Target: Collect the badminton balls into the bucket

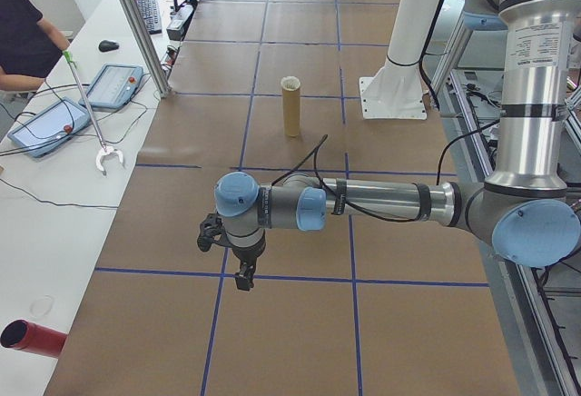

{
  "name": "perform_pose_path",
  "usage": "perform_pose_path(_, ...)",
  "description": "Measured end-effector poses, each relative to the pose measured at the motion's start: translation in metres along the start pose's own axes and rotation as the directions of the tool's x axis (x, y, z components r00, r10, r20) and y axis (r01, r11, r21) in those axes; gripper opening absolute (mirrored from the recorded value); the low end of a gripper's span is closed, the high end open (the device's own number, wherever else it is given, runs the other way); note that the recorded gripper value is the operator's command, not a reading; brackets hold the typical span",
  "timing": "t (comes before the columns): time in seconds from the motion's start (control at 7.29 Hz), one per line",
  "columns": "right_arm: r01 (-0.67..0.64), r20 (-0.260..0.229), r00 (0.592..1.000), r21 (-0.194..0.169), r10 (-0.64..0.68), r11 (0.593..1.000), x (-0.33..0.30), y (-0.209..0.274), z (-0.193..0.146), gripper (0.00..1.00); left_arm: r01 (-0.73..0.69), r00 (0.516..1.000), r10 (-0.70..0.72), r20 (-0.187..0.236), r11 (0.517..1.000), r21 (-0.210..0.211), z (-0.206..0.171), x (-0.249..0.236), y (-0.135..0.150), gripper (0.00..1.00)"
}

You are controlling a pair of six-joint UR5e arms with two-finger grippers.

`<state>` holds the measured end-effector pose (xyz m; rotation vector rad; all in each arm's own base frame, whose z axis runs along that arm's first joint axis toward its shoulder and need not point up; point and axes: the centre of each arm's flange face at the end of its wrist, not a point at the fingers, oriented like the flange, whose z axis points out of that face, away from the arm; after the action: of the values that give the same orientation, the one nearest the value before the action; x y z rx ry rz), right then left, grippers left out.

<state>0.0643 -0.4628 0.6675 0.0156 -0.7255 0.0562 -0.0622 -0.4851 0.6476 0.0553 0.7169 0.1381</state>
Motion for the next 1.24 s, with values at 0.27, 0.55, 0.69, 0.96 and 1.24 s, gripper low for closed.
perform_pose_path(0.27, 0.0, 0.0, 1.0, 0.0, 0.0, 1.0, 0.0, 0.0, 0.0, 1.0, 0.01, 1.0, -0.01, 0.0, 1.0, -0.001, -0.001, -0.004, 0.003, 1.0)
perform_pose_path(0.55, 0.0, 0.0, 1.0, 0.0, 0.0, 1.0, 0.0, 0.0, 0.0, 1.0, 0.018, 1.0, -0.018, -0.003, 1.0, -0.007, 0.0, -0.006, 0.006, 1.0)
perform_pose_path(0.69, 0.0, 0.0, 1.0, 0.0, 0.0, 1.0, 0.0, 0.0, 0.0, 1.0, 0.024, 1.0, -0.025, -0.008, 1.0, -0.008, -0.001, -0.008, 0.008, 1.0)
perform_pose_path(0.96, 0.0, 0.0, 1.0, 0.0, 0.0, 1.0, 0.0, 0.0, 0.0, 1.0, 0.034, 0.999, -0.035, -0.018, 0.999, -0.013, 0.001, -0.01, 0.013, 1.0)
perform_pose_path(1.24, 0.0, 0.0, 1.0, 0.0, 0.0, 1.0, 0.0, 0.0, 0.0, 1.0, 0.046, 0.998, -0.046, -0.029, 0.999, -0.023, 0.007, -0.012, 0.024, 1.0)
